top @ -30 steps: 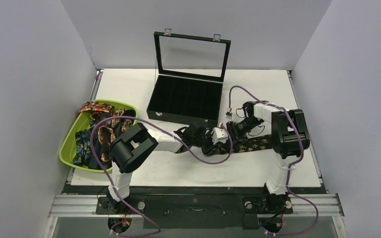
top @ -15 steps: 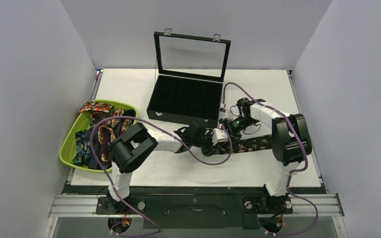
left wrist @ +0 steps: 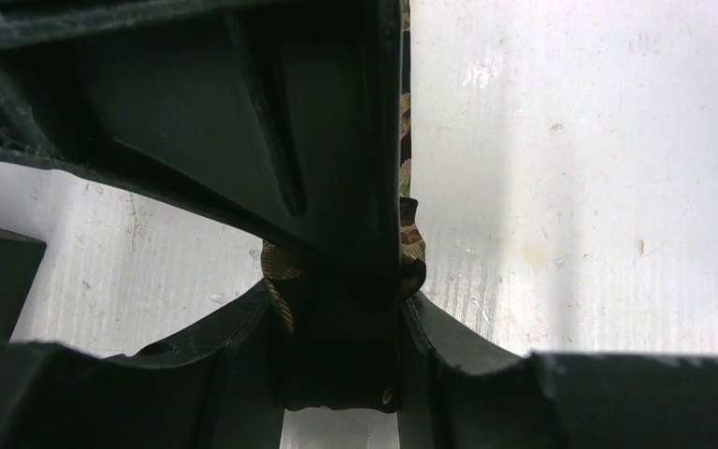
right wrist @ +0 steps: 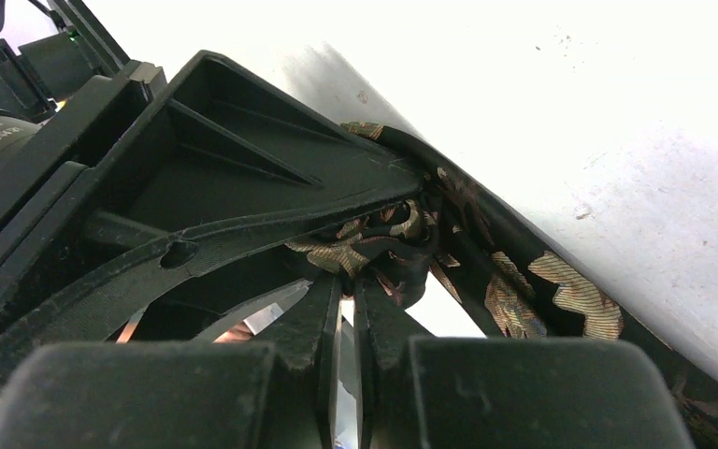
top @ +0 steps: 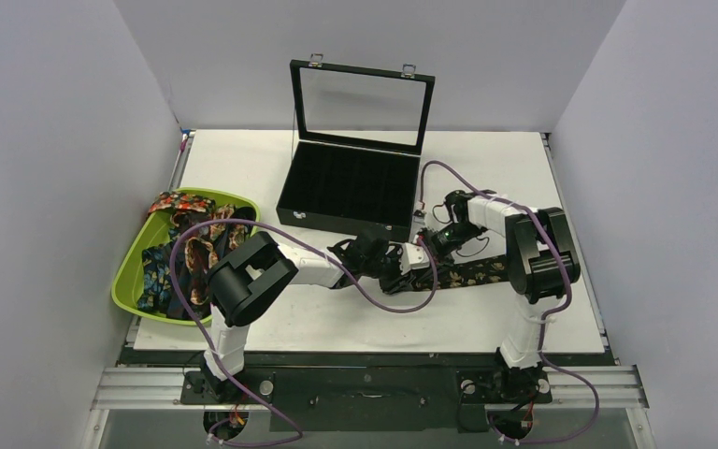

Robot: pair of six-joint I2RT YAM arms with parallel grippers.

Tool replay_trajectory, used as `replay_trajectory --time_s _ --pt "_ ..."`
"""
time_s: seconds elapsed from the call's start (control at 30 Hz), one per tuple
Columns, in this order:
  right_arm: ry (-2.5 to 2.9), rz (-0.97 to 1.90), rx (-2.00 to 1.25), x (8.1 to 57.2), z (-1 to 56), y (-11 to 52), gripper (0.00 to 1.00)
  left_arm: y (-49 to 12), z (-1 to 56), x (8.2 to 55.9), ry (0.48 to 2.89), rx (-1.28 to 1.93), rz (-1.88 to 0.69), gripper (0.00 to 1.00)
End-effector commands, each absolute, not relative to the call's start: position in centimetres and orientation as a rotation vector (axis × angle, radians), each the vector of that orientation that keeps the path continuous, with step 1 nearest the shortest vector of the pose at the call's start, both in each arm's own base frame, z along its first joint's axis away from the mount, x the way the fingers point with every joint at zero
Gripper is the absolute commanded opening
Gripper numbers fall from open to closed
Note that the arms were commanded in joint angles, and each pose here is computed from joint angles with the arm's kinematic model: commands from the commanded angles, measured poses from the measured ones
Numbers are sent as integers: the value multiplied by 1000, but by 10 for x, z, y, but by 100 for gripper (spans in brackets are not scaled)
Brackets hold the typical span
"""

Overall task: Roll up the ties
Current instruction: Roll the tie at the center of the board.

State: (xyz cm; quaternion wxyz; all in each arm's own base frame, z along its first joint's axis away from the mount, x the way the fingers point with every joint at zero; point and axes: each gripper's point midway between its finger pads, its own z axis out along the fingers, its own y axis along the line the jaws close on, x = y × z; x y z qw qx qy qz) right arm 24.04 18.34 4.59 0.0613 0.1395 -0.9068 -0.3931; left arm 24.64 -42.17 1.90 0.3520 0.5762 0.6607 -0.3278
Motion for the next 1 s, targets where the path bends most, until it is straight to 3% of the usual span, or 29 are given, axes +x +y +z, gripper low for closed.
replay_trajectory --time_s 0.0,0.07,0.1,0.17,0.27,0.47,0.57,0.6,0.67,0.77,0.83,0.9,0.97 --pt "-2830 -1098 461 250 24 168 2 -383 -24 236 1912 1548 -773 23" --pt "-2855 -1150 464 255 36 171 20 -383 -26 235 1912 1553 -774 23" --pt "-2876 -1186 483 259 44 175 36 -383 -26 235 1912 1553 -774 23" --pt "-2904 -1233 478 265 54 182 52 -383 -26 235 1913 1553 -777 23" --pt "-2918 -1273 442 271 63 192 55 -384 -26 235 1912 1552 -780 24" --pt "-2879 -1232 467 259 48 197 46 -384 -27 236 1920 1548 -776 24" --pt "-2853 -1158 483 246 36 189 31 -383 -28 236 1928 1545 -775 24" --pt "-2845 -1116 500 241 29 183 18 -383 -29 236 1931 1542 -775 24" --pt "-2845 -1047 518 237 19 173 3 -381 -29 238 1940 1531 -775 24" --pt "-2861 -970 535 238 8 159 0 -378 -27 244 1954 1503 -771 27" --pt "-2872 -926 540 240 3 151 0 -375 -25 247 1960 1479 -782 32" --pt "-2888 -886 552 244 -3 143 0 -375 -16 249 1934 1451 -823 53" --pt "-2892 -835 542 247 -12 135 0 -377 1 252 1872 1400 -861 63"
